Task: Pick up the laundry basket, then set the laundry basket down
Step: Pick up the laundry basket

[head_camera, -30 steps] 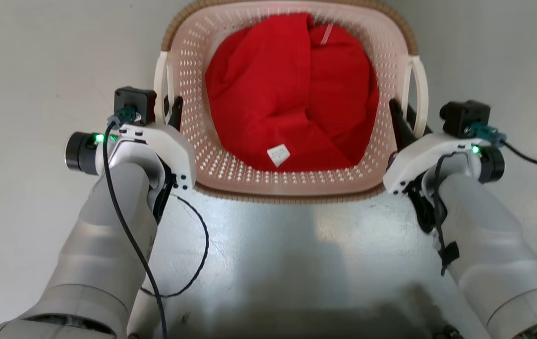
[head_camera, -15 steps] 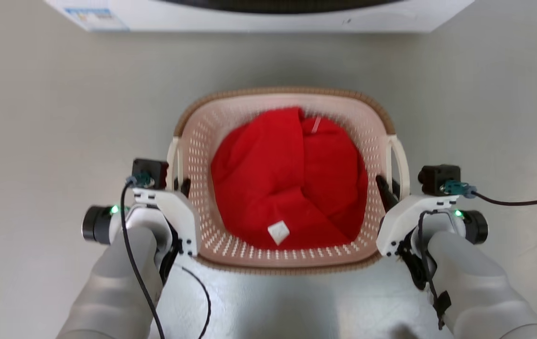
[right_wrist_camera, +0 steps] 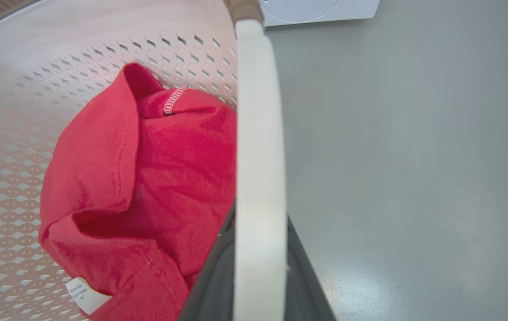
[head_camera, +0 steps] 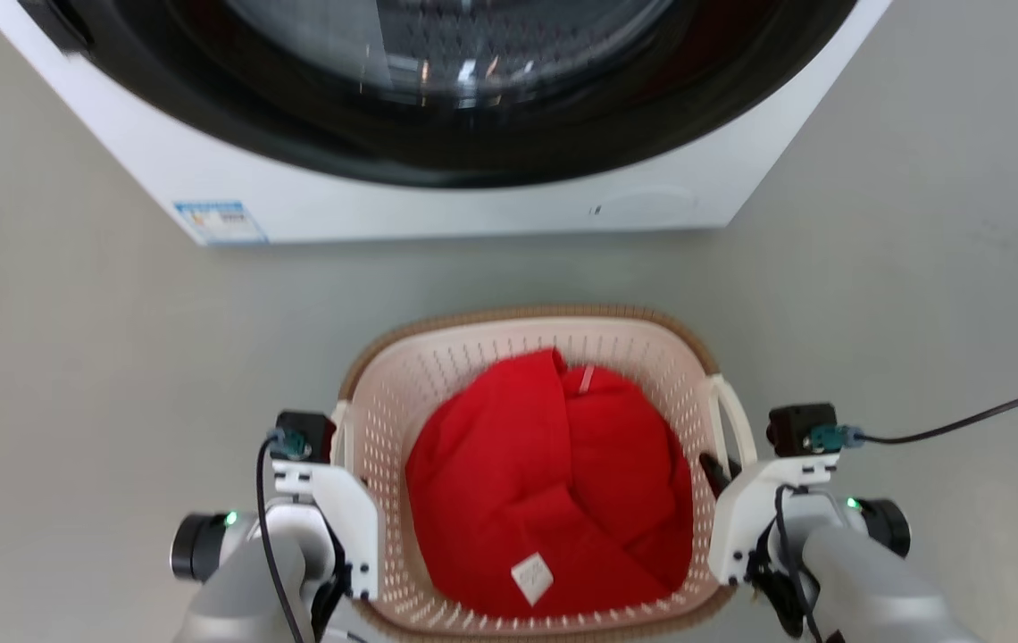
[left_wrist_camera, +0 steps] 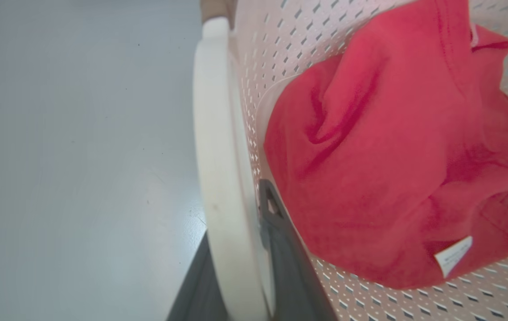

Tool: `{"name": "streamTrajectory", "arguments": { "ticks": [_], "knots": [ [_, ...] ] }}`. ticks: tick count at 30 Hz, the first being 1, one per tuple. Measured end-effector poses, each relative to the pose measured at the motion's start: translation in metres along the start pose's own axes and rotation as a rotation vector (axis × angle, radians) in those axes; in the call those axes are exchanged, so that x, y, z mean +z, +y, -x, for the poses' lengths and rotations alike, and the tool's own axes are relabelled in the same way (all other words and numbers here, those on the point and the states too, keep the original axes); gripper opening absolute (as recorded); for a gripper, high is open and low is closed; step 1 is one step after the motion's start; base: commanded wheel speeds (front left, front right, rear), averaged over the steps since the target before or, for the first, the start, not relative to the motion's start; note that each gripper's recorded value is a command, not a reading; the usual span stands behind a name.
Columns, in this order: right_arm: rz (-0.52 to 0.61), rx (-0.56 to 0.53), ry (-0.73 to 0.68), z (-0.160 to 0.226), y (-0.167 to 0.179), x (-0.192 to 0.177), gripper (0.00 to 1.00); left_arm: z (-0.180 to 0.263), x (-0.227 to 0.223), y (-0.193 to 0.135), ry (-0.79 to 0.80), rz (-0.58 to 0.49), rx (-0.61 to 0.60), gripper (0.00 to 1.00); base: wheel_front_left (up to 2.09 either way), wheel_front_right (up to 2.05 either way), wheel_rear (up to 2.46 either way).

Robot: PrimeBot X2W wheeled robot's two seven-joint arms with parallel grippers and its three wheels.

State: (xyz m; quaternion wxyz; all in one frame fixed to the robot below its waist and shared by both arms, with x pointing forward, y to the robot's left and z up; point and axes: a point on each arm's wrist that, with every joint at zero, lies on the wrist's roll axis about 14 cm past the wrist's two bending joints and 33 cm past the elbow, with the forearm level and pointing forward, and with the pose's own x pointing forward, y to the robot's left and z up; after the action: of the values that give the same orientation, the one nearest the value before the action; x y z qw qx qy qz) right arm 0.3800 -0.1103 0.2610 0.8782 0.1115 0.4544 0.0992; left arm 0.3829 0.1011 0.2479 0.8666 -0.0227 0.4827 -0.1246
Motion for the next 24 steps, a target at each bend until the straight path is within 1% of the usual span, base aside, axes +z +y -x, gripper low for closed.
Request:
{"name": "streamTrajectory", "arguments": {
  "ticks": [9,13,24],
  "knots": [
    [0.012,-0.001,-0.023,0.045,0.007,-0.006,0.00,0.036,-0.006,-0.016,-0.006,-0.025,-0.003,0.00,0.00,0.00,0.00],
    [0.014,-0.001,-0.037,0.061,0.009,-0.010,0.00,0.049,-0.011,-0.021,-0.008,-0.020,-0.007,0.00,0.00,0.00,0.00],
    [0.040,-0.005,-0.064,0.085,0.013,-0.010,0.00,0.072,-0.015,-0.029,-0.007,-0.063,-0.006,0.00,0.00,0.00,0.00]
  ]
}}
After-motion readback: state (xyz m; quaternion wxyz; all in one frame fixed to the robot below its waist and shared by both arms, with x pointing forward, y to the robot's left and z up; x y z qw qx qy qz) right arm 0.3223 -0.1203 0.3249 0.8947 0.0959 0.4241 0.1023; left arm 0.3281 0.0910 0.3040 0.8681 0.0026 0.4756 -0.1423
